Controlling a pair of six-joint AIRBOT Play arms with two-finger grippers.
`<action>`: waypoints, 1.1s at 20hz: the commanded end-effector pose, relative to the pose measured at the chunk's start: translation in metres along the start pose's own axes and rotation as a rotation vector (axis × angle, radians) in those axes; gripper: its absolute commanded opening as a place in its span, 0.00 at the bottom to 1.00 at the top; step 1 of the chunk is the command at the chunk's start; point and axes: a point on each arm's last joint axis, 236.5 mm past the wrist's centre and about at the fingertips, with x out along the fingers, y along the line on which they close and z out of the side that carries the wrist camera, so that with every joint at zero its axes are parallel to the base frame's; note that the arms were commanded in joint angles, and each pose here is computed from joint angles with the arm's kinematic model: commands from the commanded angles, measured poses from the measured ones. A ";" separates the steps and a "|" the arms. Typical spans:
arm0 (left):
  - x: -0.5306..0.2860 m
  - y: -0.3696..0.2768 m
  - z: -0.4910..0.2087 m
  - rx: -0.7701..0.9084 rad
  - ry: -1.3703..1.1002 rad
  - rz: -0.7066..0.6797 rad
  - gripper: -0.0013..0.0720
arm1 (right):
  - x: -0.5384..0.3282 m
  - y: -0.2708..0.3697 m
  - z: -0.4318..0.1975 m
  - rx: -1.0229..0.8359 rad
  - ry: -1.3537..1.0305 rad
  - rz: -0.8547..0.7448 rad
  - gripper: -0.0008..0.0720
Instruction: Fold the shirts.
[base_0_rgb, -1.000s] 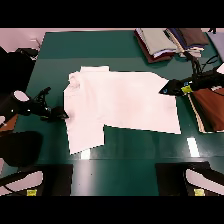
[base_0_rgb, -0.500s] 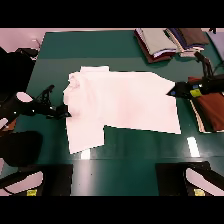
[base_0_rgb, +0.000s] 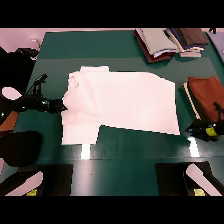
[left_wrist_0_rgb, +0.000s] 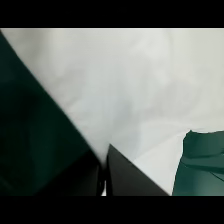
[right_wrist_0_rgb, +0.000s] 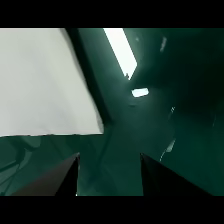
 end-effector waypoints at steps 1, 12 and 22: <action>-0.002 -0.001 0.001 0.006 -0.008 0.001 0.06 | 0.025 -0.002 -0.009 0.047 -0.011 0.050 0.60; -0.005 -0.003 -0.001 0.012 0.000 -0.002 0.05 | 0.060 0.080 0.003 -0.202 0.151 0.118 0.13; -0.291 -0.160 0.097 0.398 -0.727 0.026 0.05 | -0.243 0.247 0.060 -0.723 -0.759 0.172 0.03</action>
